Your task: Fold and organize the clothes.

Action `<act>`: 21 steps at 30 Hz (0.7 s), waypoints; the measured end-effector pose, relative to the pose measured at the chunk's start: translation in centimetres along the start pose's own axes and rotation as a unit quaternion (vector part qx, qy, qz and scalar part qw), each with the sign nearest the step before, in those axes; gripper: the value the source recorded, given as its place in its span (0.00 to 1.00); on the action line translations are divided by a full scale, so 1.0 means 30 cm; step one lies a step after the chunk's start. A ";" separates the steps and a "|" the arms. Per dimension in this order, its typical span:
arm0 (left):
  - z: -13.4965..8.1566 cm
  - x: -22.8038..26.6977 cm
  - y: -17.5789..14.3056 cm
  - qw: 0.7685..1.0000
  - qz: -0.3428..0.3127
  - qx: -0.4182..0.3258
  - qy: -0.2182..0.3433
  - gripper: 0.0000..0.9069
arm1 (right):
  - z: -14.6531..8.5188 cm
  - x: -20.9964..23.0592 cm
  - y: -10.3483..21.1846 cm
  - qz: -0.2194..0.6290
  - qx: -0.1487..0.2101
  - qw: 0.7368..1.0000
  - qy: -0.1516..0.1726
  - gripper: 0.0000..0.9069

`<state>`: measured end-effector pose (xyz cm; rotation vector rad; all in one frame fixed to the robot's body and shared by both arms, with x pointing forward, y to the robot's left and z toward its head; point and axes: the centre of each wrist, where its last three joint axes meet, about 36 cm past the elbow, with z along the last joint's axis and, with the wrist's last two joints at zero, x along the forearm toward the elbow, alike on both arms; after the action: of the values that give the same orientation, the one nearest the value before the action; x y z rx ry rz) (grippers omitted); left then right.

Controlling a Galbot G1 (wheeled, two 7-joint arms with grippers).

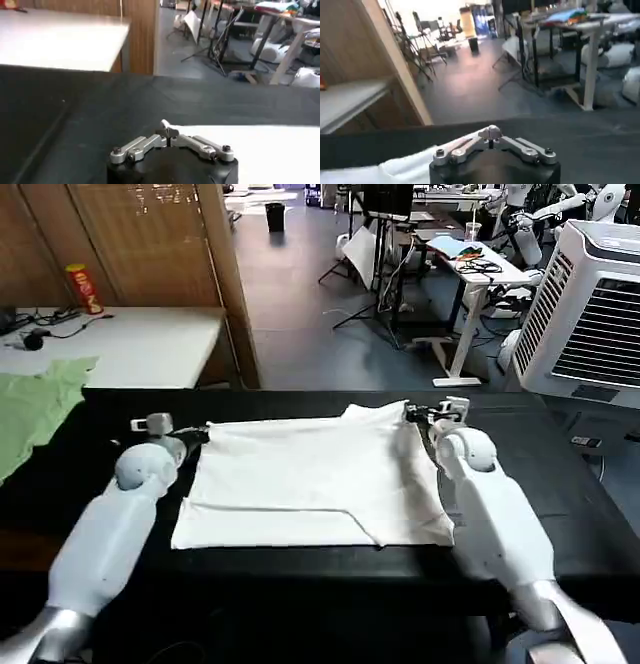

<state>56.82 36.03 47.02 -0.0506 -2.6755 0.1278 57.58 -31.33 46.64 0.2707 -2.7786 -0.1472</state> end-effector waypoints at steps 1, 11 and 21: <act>0.002 0.027 0.001 1.000 0.003 -0.002 -0.005 0.01 | 0.009 0.024 -0.003 0.001 0.006 1.000 0.005 0.00; 0.126 0.291 0.009 0.999 0.005 -0.038 -0.008 0.01 | 0.097 0.215 0.016 0.028 0.057 0.995 0.072 0.00; 0.278 0.459 0.014 0.999 0.005 -0.042 0.018 0.01 | 0.190 0.384 0.063 0.023 0.081 0.991 0.102 0.00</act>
<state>40.76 36.54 45.66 -0.0924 -2.6446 0.0175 44.67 -31.44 45.33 0.2462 -2.5925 0.1121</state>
